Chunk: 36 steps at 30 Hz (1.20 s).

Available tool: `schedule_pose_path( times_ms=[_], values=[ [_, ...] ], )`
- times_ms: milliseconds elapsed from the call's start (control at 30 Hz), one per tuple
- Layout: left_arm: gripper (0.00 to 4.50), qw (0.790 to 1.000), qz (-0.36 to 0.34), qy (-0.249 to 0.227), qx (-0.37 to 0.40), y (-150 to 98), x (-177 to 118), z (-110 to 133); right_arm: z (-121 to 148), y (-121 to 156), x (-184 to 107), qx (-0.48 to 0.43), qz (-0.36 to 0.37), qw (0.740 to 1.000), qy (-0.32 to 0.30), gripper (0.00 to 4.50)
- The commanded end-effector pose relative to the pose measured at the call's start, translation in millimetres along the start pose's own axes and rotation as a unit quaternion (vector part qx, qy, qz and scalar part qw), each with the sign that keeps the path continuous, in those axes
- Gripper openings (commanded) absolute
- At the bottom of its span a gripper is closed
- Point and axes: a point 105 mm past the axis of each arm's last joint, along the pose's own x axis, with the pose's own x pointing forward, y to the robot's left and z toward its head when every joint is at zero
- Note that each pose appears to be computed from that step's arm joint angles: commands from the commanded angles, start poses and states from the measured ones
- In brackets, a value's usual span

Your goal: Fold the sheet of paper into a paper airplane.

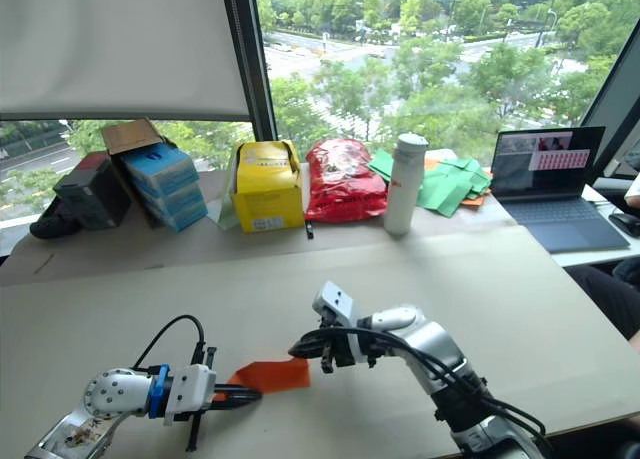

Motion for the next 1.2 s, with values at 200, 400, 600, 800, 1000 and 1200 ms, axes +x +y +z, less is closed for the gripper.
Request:
schedule_pose_path(
  times_ms=[200, 400, 600, 800, 1000, 1200],
  values=[
    [0.0, 0.995, -0.008, 0.077, -0.064, -12.8, -4.8, -35.2, 11.5, 6.3, -3.3, -0.048, 0.0, 0.999, -0.022, 0.01],
    [0.0, 0.995, -0.008, 0.075, -0.061, -7.8, -4.7, -26.3, 2.3, 16.1, -2.5, -0.055, 0.022, 0.998, 0.002, 0.01],
    [0.0, 0.995, -0.005, 0.075, -0.061, -3.1, -5.6, -16.2, -12.1, 23.7, -0.5, -0.058, 0.03, 0.997, 0.037, 0.01],
    [0.0, 0.995, -0.002, 0.074, -0.061, 1.6, -6.9, -2.8, -27.5, 17.2, 8.3, -0.049, 0.004, 0.997, 0.062, 0.01],
    [0.0, 0.994, 0.011, 0.055, -0.09, 6.8, -15.0, 18.9, -52.7, 10.9, 5.8, -0.009, -0.017, 0.993, 0.12, 0.01],
    [0.0, 0.984, -0.008, 0.001, -0.18, 9.8, -34.3, 60.9, -56.0, 7.2, 4.6, -0.006, -0.025, 0.991, 0.134, 0.01]
  ],
)
